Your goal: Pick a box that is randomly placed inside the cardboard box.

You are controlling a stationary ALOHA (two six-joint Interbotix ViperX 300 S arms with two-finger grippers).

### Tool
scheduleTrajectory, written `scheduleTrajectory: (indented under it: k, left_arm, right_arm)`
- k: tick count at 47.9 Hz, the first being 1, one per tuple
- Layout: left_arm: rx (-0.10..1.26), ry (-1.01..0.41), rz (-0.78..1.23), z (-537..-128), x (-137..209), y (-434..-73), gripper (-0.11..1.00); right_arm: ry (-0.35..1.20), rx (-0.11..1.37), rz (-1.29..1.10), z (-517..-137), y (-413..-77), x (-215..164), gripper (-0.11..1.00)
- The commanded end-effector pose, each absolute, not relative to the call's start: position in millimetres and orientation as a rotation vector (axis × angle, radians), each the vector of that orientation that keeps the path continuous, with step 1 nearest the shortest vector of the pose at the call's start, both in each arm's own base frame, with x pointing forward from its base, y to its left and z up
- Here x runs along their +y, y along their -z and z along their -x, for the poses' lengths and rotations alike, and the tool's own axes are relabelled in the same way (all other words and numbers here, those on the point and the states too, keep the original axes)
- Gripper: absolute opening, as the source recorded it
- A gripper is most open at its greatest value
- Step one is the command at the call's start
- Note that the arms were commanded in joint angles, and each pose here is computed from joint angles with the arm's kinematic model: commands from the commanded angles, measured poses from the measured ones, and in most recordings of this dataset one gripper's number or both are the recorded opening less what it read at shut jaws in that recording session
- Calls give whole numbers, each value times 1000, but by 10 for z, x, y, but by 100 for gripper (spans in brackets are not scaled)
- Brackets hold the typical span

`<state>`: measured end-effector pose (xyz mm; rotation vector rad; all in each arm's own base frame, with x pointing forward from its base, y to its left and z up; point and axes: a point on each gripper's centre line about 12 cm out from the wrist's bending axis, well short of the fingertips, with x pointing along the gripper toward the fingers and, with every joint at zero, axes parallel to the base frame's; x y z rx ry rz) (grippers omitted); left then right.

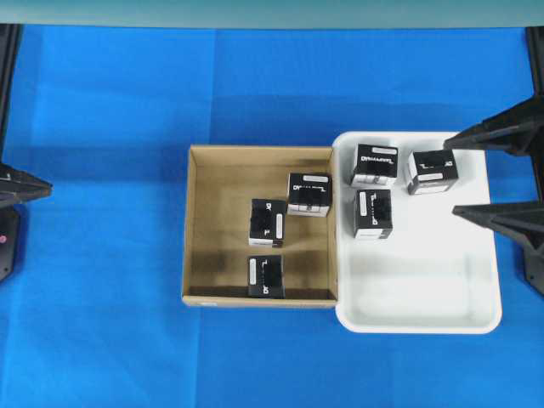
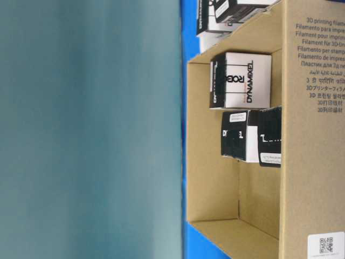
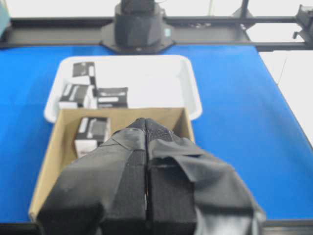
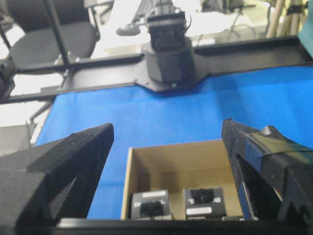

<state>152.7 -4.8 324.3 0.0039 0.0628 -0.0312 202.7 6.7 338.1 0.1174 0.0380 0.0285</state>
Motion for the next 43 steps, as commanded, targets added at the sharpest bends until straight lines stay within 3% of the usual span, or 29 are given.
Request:
scheduleTrajectory:
  k: [1, 43]
  left_arm:
    - [38, 28, -3, -1531, -43, -3328, -7]
    - [-104, 39, 14, -1514, -59, -3525, -7]
  right_arm:
    - [-46, 25, -110, -2029, -3405, 98, 95]
    - [-46, 35, -108, -1893, -3305, 97, 95]
